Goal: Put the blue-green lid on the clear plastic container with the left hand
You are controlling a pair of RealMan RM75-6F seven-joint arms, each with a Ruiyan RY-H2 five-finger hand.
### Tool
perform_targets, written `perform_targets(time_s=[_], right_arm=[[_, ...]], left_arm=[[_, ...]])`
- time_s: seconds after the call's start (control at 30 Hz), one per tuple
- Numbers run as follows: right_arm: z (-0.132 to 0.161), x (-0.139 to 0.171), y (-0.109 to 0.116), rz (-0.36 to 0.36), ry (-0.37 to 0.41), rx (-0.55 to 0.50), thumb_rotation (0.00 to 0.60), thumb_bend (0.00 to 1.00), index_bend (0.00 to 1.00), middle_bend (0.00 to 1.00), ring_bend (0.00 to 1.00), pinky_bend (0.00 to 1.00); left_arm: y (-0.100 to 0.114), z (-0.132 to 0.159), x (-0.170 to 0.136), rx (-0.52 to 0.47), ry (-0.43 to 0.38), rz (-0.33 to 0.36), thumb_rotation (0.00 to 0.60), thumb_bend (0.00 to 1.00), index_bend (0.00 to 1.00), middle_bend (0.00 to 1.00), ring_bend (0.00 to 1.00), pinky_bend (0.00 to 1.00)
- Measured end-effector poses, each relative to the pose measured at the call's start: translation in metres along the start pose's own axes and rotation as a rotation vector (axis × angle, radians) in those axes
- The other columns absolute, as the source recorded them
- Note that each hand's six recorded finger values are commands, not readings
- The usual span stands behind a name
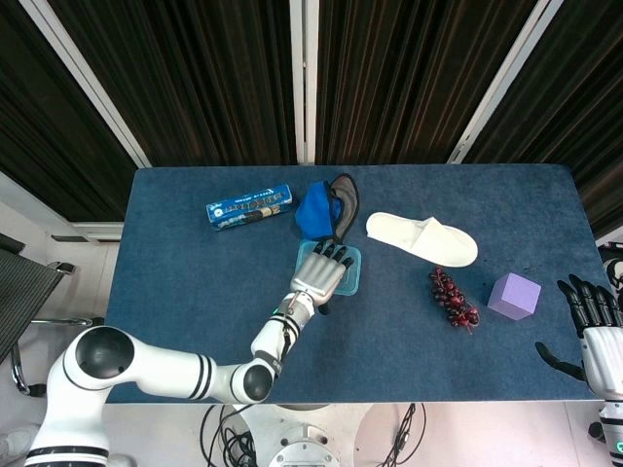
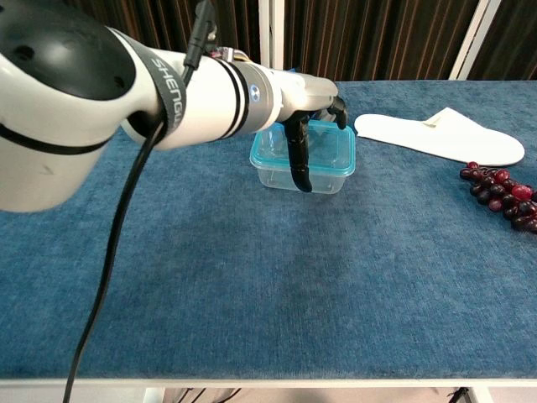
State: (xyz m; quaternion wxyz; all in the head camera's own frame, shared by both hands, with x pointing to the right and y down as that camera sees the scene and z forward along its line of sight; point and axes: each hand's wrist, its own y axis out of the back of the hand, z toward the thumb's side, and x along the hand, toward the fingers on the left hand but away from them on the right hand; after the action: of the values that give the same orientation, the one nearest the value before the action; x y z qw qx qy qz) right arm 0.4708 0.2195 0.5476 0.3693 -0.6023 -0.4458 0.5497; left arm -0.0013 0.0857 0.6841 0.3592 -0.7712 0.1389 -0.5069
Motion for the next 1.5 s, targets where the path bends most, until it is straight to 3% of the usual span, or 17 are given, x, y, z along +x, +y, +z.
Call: perform_targets(time_s=[0.13,0.43,1.13,1.5], right_arm=[[0.000,0.000,-0.001,0.003,0.000,-0.002,0.600,0.12,0.00,0.00,0.00,0.00],[0.003,-0.001,-0.002,0.004,0.008,-0.001,0.600,0.12,0.00,0.00,0.00,0.00],[0.003,-0.001,-0.003,0.007,0.003,-0.004,0.600,0.12,0.00,0.00,0.00,0.00],[0.003,0.000,-0.001,0.000,0.005,-0.005,0.600,0.12,0.00,0.00,0.00,0.00]], left_arm=[[0.000,-0.019,0.000,0.025,0.042,0.004,0.600,0.01,0.17,0.11,0.00,0.02],[-0.006,-0.043,0.003,0.132,0.124,0.018,0.600,0.00,0.21,0.13,0.00,0.02],[-0.023,-0.048,0.005,0.136,0.149,-0.037,0.600,0.00,0.21,0.17,0.00,0.02],[-0.010,-0.039,-0.006,0.128,0.095,0.019,0.600,0.00,0.22,0.17,0.00,0.02]])
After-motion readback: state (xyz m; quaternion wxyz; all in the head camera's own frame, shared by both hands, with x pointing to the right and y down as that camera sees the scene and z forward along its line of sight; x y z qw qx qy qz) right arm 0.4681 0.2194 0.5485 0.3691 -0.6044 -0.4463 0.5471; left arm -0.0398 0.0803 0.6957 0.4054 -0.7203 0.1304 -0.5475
